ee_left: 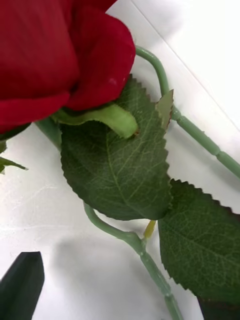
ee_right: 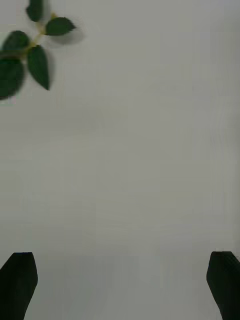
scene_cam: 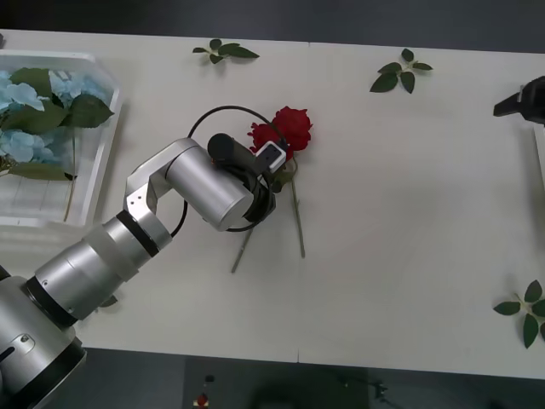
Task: Put the red flowers into the right box and the blue flowers into the left box
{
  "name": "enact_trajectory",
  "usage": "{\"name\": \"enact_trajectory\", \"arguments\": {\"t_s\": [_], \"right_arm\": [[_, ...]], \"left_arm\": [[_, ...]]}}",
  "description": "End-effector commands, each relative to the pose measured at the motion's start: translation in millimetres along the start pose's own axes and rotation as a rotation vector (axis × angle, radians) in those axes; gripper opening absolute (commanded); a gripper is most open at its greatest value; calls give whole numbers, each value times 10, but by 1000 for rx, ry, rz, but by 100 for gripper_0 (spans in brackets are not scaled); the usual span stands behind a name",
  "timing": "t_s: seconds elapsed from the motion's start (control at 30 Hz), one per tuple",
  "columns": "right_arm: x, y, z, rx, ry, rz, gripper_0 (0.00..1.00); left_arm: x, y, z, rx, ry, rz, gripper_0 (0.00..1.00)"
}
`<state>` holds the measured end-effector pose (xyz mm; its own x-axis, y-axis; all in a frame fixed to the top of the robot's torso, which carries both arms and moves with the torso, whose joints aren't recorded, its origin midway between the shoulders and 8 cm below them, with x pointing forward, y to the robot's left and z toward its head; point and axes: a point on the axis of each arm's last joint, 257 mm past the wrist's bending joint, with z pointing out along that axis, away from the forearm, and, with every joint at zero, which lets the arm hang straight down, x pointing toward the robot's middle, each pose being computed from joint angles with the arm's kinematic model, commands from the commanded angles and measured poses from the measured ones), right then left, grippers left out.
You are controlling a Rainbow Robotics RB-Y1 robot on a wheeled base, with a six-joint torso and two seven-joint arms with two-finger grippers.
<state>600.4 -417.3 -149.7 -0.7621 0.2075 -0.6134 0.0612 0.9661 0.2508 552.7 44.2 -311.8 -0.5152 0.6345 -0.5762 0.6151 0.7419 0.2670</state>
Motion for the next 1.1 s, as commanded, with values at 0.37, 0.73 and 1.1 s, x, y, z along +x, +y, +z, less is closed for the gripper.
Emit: {"name": "enact_trajectory", "arguments": {"t_s": [0.37,0.73,1.1], "right_arm": [[111,1809,444,-273,-59,-144,100],[446,2502,813,-155,-43,-398,100],[894,3157,998,-217,16,-328,100]], "left_arm": [[178,50,38,-33,19,57,34],[165,189,40,-62,-16,70,0],[19,636,-890,-6,-233,-146,0]]}}
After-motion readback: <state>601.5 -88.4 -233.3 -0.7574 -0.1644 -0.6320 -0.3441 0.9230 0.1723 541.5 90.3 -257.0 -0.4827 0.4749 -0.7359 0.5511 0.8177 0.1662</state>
